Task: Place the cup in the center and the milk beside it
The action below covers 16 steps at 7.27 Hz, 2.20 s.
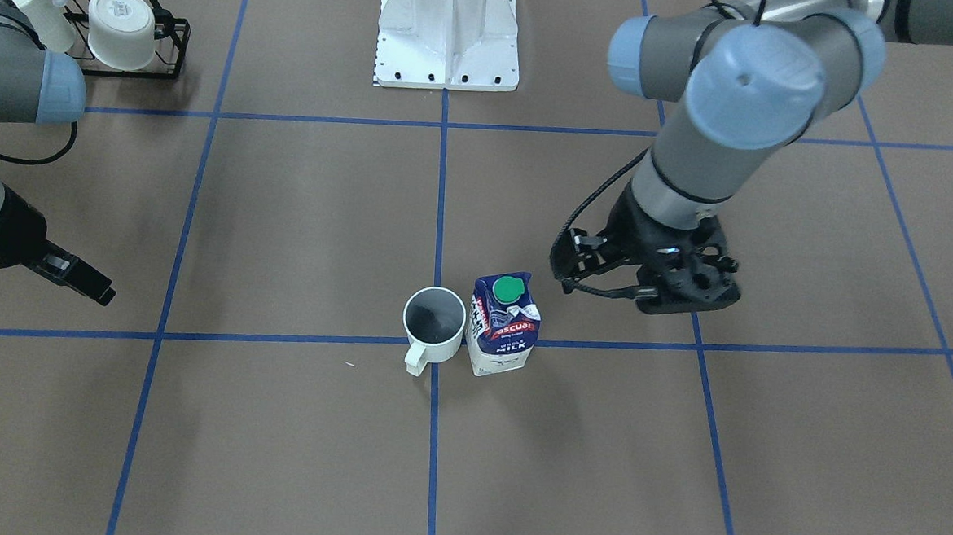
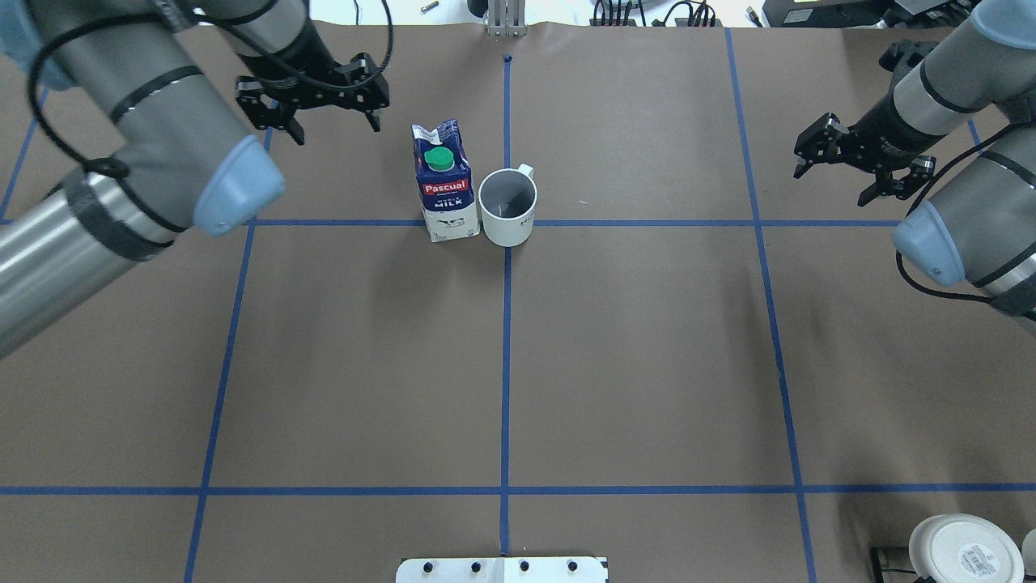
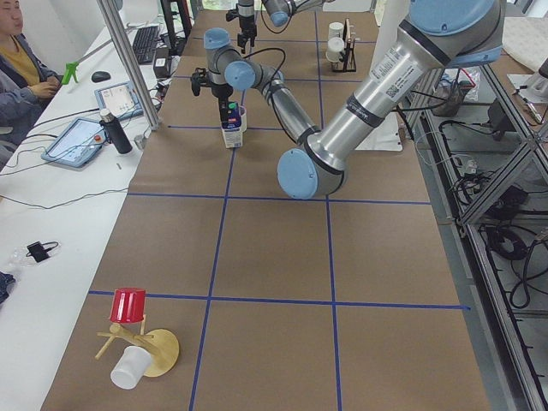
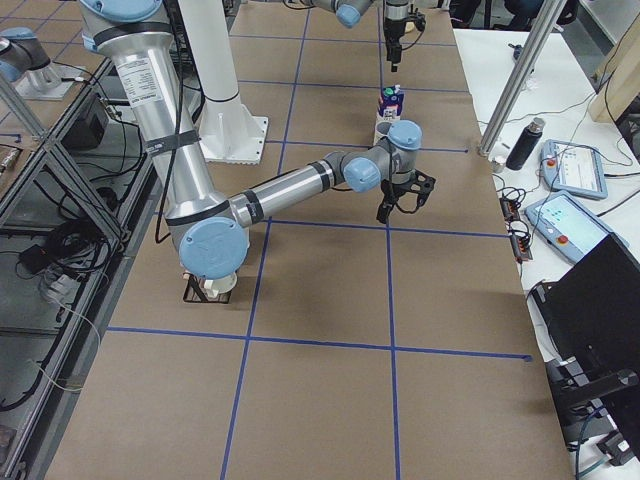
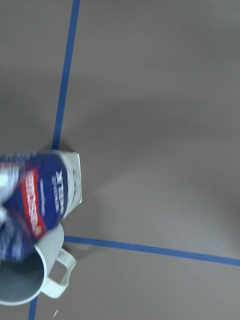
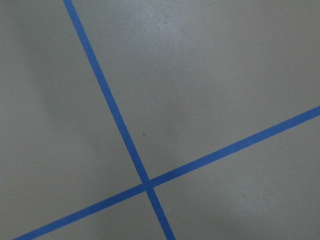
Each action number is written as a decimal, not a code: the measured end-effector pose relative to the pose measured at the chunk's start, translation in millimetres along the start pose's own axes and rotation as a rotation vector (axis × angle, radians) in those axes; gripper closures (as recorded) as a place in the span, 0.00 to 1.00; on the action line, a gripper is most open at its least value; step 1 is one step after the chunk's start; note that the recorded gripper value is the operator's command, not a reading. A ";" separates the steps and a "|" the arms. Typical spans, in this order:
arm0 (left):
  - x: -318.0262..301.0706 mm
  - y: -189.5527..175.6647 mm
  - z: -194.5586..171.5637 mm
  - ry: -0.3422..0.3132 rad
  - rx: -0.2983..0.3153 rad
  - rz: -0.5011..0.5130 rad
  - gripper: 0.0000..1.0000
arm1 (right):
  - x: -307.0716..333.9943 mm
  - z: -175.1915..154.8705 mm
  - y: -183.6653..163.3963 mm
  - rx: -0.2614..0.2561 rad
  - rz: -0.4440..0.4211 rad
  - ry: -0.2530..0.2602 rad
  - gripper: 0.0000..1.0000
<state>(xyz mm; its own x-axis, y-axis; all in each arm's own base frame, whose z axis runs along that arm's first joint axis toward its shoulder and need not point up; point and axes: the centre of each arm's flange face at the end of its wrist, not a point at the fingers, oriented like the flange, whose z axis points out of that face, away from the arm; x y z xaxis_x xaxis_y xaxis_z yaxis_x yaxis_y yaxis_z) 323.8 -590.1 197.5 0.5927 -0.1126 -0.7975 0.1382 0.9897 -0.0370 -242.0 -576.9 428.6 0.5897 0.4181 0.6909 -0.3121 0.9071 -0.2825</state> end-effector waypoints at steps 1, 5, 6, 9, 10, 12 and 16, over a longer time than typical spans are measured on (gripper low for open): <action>-59.0 8.4 -25.9 0.026 0.002 0.018 0.02 | 0.1 1.1 -0.4 0.001 -0.014 0.002 0.00; -239.6 30.4 -38.9 -0.053 -0.003 0.200 0.02 | 23.4 -13.2 -35.2 0.029 -0.177 0.010 0.00; -273.1 32.9 -34.1 -0.068 -0.007 0.258 0.02 | 35.6 -27.3 -47.9 0.044 -0.221 0.004 0.00; -306.9 30.5 -17.0 -0.066 0.005 0.310 0.02 | 90.7 -60.5 -97.8 0.018 -0.358 -0.044 0.00; -307.0 30.3 -16.3 -0.064 0.006 0.311 0.02 | 96.6 -62.8 -104.3 0.012 -0.382 -0.052 0.00; -306.1 28.7 -14.5 -0.064 0.005 0.312 0.02 | 98.6 -63.9 -106.5 0.010 -0.394 -0.057 0.00; -299.5 27.4 -17.2 -0.057 0.011 0.319 0.02 | 98.2 -62.8 -106.3 0.011 -0.395 -0.055 0.00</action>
<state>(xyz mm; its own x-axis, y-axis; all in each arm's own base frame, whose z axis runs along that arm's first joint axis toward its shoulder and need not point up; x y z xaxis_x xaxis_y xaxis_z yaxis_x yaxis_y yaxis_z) 136.5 -527.8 425.0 0.6513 0.1983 -0.7324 -0.0533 0.9748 0.2165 -104.2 -629.2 484.7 0.6253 0.0332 0.7797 -0.0774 0.9968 0.0197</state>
